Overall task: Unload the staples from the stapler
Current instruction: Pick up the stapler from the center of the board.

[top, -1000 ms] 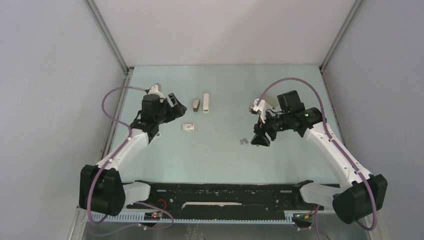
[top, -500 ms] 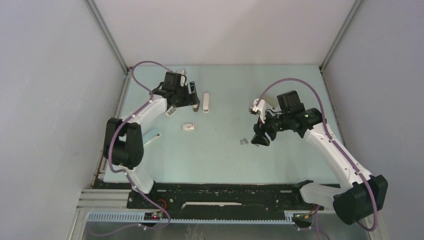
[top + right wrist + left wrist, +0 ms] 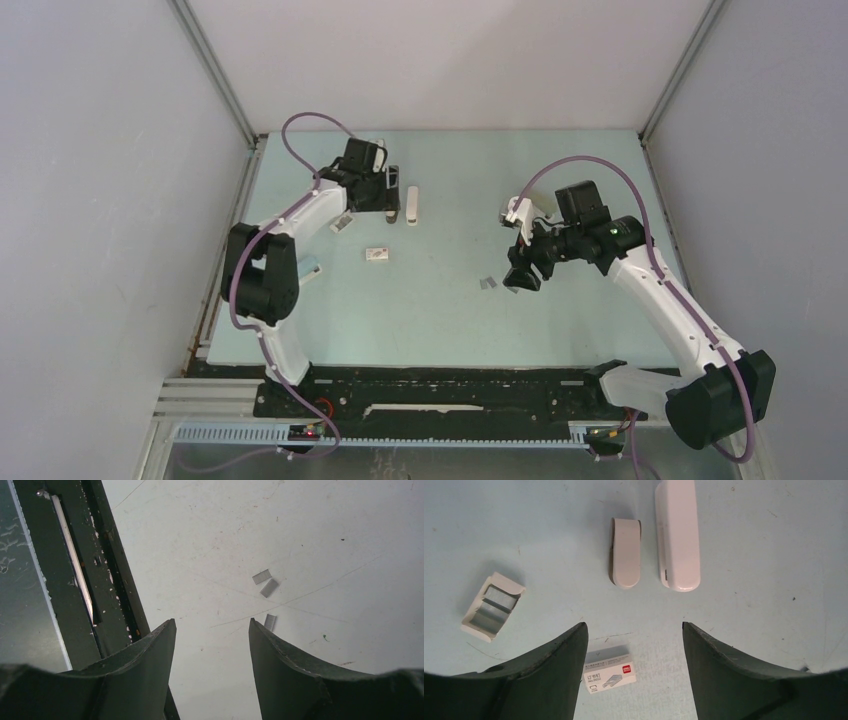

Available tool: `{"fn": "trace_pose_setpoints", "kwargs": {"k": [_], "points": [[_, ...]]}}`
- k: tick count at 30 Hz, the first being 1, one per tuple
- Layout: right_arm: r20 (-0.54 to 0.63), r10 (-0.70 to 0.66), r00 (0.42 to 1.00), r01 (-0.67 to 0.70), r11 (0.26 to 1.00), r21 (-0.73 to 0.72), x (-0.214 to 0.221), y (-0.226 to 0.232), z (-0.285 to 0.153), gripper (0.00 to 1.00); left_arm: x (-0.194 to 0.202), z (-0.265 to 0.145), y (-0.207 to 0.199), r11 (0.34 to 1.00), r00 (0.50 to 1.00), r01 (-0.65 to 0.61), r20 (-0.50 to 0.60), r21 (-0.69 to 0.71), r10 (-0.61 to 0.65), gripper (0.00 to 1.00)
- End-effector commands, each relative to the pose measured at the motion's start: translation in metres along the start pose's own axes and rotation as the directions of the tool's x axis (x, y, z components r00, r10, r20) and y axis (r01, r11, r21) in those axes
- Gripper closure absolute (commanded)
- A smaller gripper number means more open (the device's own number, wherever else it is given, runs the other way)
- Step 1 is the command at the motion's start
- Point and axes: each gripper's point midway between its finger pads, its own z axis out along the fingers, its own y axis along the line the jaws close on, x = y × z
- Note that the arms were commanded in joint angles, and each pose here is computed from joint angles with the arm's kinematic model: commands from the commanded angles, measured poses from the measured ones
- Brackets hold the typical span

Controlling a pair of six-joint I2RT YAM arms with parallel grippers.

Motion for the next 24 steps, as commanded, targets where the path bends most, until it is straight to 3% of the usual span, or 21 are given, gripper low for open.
{"fn": "trace_pose_setpoints", "kwargs": {"k": [1,5,7,13,15,17,19,21,24], "points": [[0.023,-0.015,1.0,0.015,1.0,0.016,-0.005,-0.001,-0.002,0.35,-0.022,-0.021,0.0,0.998,0.994,-0.05,0.091,-0.036,0.053,0.25],[0.026,-0.017,1.0,0.017,1.0,0.017,-0.006,-0.001,-0.002,0.35,-0.007,-0.038,0.003,0.997,0.993,-0.053,0.107,-0.051,0.058,0.29],[0.029,-0.019,0.999,0.018,1.0,0.016,-0.006,-0.001,-0.003,0.35,0.005,-0.058,0.005,0.998,0.985,-0.033,0.167,-0.045,0.04,0.29],[0.032,-0.032,0.999,0.032,0.999,0.007,-0.008,0.004,-0.001,0.35,0.05,-0.113,0.035,0.983,0.919,0.177,0.366,-0.044,-0.149,0.27],[0.031,-0.038,0.999,0.038,0.999,0.007,-0.008,0.005,-0.001,0.35,0.067,-0.124,0.051,0.937,0.852,0.349,0.426,-0.027,-0.305,0.17],[0.029,-0.04,0.999,0.04,0.999,0.006,-0.008,0.005,0.0,0.35,0.089,-0.129,0.066,0.835,0.738,0.55,0.455,0.023,-0.499,0.06],[0.029,-0.041,0.999,0.041,0.999,0.005,-0.008,0.006,0.0,0.35,0.113,-0.131,0.086,0.691,0.6,0.721,0.461,0.042,-0.654,0.04],[0.03,-0.043,0.999,0.043,0.999,0.004,-0.008,0.006,0.0,0.35,0.134,-0.136,0.106,0.549,0.474,0.836,0.483,0.017,-0.736,0.01],[0.032,-0.046,0.998,0.046,0.999,-0.002,-0.009,0.008,0.001,0.35,0.153,-0.142,0.141,0.376,0.337,0.925,0.556,-0.047,-0.76,0.0]]}}
